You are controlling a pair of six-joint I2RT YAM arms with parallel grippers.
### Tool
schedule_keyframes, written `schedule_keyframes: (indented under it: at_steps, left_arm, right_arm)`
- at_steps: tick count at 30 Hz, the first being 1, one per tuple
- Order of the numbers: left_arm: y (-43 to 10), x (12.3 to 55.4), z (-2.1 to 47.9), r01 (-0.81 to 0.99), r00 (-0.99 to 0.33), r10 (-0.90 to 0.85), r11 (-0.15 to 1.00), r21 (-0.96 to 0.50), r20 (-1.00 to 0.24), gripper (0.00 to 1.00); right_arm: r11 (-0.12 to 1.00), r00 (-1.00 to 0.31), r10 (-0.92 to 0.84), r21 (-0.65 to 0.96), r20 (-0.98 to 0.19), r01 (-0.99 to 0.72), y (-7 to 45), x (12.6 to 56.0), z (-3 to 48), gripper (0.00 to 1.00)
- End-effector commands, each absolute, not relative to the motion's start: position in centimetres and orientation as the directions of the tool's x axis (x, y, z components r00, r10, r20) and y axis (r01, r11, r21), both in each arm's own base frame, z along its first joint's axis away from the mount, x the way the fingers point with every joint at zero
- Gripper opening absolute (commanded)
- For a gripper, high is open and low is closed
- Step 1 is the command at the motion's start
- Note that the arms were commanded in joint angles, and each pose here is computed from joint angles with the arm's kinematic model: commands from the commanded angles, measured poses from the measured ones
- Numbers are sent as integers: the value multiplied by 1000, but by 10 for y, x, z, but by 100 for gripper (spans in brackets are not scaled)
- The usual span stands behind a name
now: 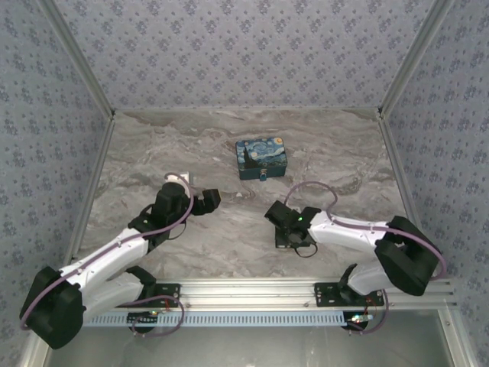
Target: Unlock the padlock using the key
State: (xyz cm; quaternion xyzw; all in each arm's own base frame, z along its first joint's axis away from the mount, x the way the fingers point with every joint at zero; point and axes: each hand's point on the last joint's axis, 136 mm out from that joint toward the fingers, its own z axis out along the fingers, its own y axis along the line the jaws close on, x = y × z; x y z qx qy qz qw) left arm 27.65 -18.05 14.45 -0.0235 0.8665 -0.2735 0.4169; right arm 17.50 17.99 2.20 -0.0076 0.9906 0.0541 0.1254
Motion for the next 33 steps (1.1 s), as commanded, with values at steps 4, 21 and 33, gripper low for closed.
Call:
schedule_keyframes:
  at_steps: [4,21,33]
  left_arm:
    - [-196,280,177,223,-638,-324,791,-570,-699,100]
    - [-299,248,262,567,-703,-162,462,-682,-693,68]
    - [-368,225,265,677,-697,7,337,-655,-717,51]
  right_arm:
    - [915,-931,47,389,-363,-105,204,192,52,0]
    - [652,-619,255,604,-743,-458,214,222,200,0]
    - [588,-557,233,571,-798,-573,234,213,236,0]
